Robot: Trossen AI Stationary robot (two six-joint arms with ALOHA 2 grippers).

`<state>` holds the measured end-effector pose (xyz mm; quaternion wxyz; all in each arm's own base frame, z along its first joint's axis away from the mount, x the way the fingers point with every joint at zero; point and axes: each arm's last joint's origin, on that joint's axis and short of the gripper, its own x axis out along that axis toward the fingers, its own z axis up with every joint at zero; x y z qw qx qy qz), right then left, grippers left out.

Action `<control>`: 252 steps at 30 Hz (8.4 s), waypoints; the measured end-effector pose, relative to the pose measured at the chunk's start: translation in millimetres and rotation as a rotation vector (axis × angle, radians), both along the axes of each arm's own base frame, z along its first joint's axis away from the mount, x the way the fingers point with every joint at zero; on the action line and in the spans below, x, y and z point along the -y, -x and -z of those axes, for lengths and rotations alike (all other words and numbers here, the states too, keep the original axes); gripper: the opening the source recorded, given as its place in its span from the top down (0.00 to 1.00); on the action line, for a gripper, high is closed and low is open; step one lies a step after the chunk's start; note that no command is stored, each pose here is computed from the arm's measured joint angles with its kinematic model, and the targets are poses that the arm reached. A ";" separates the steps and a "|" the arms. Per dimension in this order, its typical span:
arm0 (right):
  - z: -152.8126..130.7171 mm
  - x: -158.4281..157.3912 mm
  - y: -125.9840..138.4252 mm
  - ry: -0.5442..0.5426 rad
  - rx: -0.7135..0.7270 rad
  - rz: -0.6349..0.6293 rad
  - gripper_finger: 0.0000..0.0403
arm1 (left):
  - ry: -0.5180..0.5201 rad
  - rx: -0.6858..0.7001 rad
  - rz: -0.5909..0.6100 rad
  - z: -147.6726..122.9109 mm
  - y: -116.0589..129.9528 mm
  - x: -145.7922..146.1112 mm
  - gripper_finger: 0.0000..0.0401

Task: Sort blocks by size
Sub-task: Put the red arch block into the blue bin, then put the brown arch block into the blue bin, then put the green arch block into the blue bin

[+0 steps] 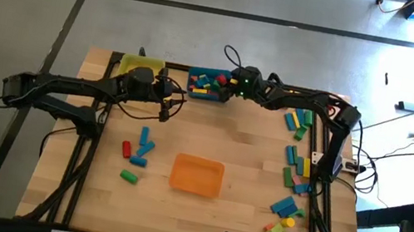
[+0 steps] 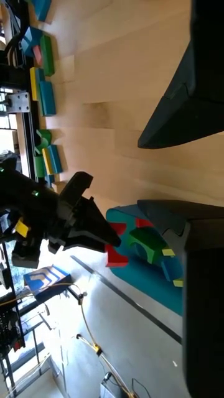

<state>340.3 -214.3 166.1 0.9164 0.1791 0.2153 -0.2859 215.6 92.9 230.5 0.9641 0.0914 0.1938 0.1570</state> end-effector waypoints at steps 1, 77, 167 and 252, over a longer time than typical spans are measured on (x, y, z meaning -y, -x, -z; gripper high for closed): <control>0.3 -0.1 0.2 -0.001 -0.003 0.000 0.63 | 0.006 0.000 -0.002 0.1 0.1 0.1 0.68; 13.8 10.4 158.1 -0.344 -0.578 0.644 0.41 | 0.013 -0.008 -0.003 1.1 0.5 0.2 0.68; -25.3 -2.5 -14.6 -0.023 -0.027 0.056 0.84 | 0.007 -0.010 -0.001 1.1 0.5 0.2 0.68; -112.4 -190.5 128.9 -0.215 -0.832 0.200 0.62 | 0.026 -0.004 -0.009 1.3 0.4 0.2 0.68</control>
